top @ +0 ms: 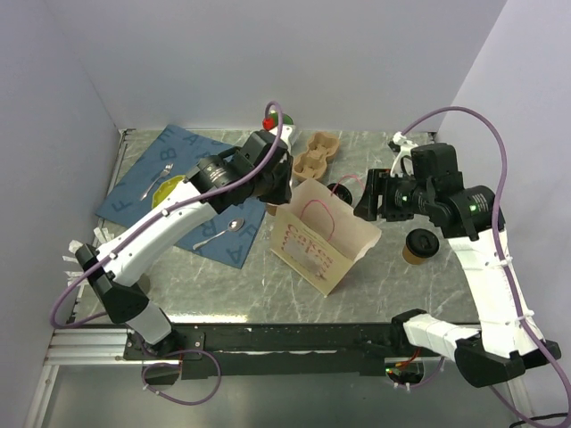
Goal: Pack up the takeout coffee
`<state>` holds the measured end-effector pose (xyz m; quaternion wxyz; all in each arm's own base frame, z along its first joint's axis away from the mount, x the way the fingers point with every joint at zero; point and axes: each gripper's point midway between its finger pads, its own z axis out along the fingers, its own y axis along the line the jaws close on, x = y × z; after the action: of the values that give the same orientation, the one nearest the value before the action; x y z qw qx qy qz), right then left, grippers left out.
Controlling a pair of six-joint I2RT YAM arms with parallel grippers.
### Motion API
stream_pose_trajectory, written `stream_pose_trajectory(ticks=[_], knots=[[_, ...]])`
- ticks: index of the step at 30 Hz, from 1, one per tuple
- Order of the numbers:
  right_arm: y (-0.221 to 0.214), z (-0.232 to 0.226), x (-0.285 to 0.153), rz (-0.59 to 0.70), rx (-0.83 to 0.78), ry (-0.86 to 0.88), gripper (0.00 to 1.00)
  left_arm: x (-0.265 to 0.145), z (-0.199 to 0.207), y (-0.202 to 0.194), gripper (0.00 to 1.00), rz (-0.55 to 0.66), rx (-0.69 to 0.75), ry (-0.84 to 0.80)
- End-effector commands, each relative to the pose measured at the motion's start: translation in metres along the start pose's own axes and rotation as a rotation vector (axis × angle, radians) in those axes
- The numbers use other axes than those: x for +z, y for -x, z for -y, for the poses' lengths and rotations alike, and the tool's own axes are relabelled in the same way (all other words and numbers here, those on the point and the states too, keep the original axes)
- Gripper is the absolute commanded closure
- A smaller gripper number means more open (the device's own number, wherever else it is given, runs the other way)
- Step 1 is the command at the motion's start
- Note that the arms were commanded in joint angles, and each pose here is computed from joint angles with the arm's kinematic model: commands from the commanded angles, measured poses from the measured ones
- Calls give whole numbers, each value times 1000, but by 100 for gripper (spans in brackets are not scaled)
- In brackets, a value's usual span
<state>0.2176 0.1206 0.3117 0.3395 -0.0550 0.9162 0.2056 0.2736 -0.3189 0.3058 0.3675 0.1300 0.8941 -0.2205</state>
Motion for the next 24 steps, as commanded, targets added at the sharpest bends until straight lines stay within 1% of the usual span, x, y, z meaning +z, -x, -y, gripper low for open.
stream_pose_trajectory(ticks=[1, 2, 4, 5, 6, 7, 8, 11, 12, 14, 16, 17, 18, 19, 20, 21, 22, 23, 24], knots=[[7, -3, -2, 51, -3, 27, 29, -17, -1, -6, 99, -15, -20, -17], [7, -4, -2, 52, -2, 27, 29, -16, -3, -9, 96, -16, -23, -11], [8, -4, -3, 59, -2, 26, 29, -20, -5, -7, 85, 3, -26, -4], [9, -4, -4, 59, 0, 25, 29, -20, -10, -7, 62, 8, -25, 19], [9, -4, -4, 59, 0, 25, 29, -21, -13, -6, 48, 13, -29, 38], [11, -4, -5, 65, -4, 26, 29, -20, -16, -7, 37, 8, -27, 54], [12, -5, -4, 62, -7, 27, 29, -25, -17, -4, 31, 12, -26, 64], [15, -5, -4, 63, -13, 29, 29, -40, -22, 11, 29, 61, -49, 97], [16, -5, -3, 65, -18, 26, 29, -47, -28, 11, 28, 65, -84, 136], [18, -4, -1, 66, -27, 23, 29, -63, -31, 16, 25, 89, -146, 152], [22, -9, 1, 74, -54, 52, 29, -79, -33, 13, 27, 97, -262, 155], [23, -9, 3, 72, -58, 55, 29, -80, -35, 5, 28, 85, -308, 158], [24, -7, 5, 70, -55, 48, 29, -81, -31, 5, 28, 94, -395, 137], [25, -7, 8, 70, -53, 45, 29, -91, -27, 2, 30, 101, -440, 98], [27, -6, 9, 72, -50, 42, 30, -85, -30, -12, 34, 72, -481, 109], [28, -7, 8, 78, -45, 42, 30, -84, -27, -16, 34, 69, -557, 87], [29, -7, 9, 81, -42, 44, 30, -90, -17, -10, 34, 89, -593, 10], [32, -9, 8, 95, -43, 49, 31, -82, -19, -21, 35, 72, -610, 16], [33, -10, 7, 102, -42, 56, 31, -82, -18, -21, 35, 81, -656, 8]])
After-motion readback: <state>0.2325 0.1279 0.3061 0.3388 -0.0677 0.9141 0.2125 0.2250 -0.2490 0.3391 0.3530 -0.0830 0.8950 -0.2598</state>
